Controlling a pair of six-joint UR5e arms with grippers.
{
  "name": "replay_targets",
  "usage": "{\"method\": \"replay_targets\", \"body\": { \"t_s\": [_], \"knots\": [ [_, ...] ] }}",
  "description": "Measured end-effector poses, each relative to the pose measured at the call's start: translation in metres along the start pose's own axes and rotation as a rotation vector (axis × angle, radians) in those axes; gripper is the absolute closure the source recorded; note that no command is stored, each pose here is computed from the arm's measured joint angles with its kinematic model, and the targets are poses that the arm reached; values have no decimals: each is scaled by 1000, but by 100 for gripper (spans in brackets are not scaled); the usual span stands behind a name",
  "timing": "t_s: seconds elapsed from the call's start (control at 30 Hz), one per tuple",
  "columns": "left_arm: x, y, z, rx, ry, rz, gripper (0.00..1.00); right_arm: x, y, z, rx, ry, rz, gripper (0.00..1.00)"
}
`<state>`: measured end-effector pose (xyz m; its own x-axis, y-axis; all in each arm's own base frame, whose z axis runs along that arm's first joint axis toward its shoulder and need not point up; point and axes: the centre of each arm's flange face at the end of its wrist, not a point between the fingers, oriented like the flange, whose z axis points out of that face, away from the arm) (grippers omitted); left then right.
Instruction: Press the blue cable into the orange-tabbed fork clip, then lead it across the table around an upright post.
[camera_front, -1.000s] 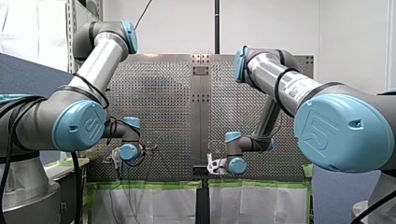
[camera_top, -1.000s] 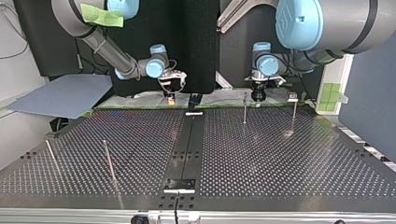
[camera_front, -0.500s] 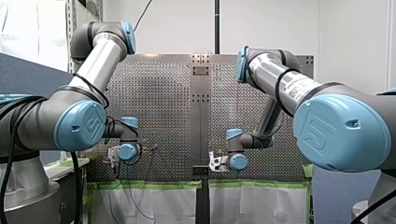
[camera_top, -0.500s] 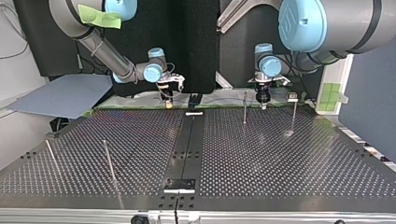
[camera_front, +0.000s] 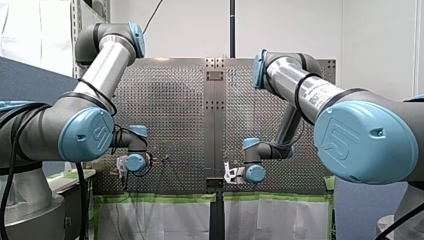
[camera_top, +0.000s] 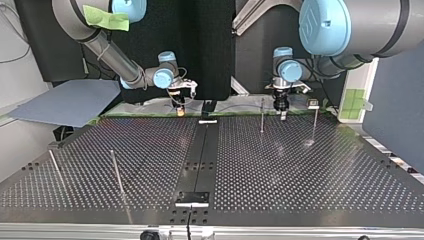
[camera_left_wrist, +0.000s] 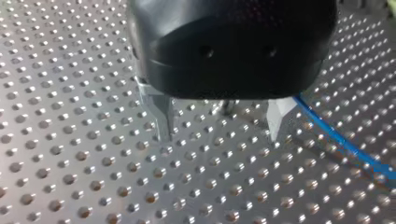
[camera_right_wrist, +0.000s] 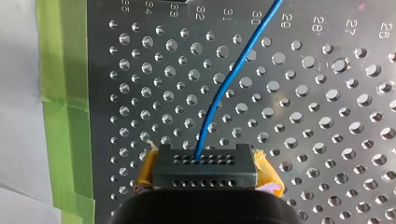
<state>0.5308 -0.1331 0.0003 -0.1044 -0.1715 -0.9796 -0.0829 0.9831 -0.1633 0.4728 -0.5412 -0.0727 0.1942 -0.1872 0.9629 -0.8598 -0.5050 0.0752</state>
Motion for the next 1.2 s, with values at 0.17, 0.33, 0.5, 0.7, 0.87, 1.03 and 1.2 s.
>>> {"method": "replay_targets", "body": {
  "t_s": [0.17,0.33,0.5,0.7,0.87,1.03,1.2],
  "knots": [
    [3,2,-4,-19,36,4,0,0,0,0,0,0,0,100],
    [8,2,-9,-29,82,13,0,0,0,0,0,-1,0,100],
    [12,0,-15,-11,130,43,0,0,0,0,0,-1,1,100],
    [20,-4,-26,13,191,57,0,0,0,0,0,1,1,100],
    [26,-7,-35,44,246,61,0,0,1,0,0,2,1,100],
    [30,-8,-43,57,297,73,0,0,3,1,-3,1,2,100],
    [33,-4,-50,56,339,72,0,0,3,1,-3,1,1,100]
  ]
}}
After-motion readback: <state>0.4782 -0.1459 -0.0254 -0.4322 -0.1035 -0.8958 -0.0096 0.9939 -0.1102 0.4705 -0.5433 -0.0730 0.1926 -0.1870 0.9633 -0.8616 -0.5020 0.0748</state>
